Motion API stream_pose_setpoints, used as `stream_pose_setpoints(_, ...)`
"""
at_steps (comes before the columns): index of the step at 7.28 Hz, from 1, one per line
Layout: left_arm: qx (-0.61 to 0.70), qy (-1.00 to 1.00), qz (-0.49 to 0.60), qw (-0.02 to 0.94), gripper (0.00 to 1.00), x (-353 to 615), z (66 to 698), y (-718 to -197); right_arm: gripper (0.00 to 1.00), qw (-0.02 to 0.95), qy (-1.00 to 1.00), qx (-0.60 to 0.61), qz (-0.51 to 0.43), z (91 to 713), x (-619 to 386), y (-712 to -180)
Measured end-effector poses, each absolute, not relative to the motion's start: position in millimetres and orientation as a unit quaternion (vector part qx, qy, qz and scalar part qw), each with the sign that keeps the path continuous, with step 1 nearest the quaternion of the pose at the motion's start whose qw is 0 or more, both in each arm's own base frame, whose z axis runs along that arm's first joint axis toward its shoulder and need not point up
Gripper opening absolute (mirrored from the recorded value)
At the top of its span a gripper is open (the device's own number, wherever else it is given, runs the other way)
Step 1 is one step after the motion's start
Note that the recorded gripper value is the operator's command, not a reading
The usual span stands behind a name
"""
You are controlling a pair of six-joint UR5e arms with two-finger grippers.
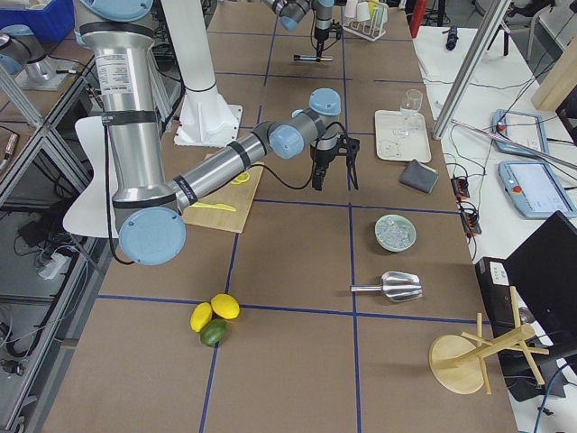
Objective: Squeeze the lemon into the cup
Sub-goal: 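Lower the muddler onto the table with the left gripper and release it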
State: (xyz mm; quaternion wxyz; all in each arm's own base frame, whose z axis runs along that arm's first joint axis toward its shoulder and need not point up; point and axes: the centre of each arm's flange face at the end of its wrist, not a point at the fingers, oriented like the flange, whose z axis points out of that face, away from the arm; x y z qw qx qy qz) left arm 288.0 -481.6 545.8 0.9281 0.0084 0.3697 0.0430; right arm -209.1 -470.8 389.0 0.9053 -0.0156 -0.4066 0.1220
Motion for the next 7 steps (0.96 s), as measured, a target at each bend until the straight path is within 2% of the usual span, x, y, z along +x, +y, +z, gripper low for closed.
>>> stream_pose_setpoints(7,-0.008,0.364,0.039,0.930,0.00,288.8,560.0,-479.0,1.00,0.905,-0.407,-0.016,0.123,388.2,-207.5,-468.1)
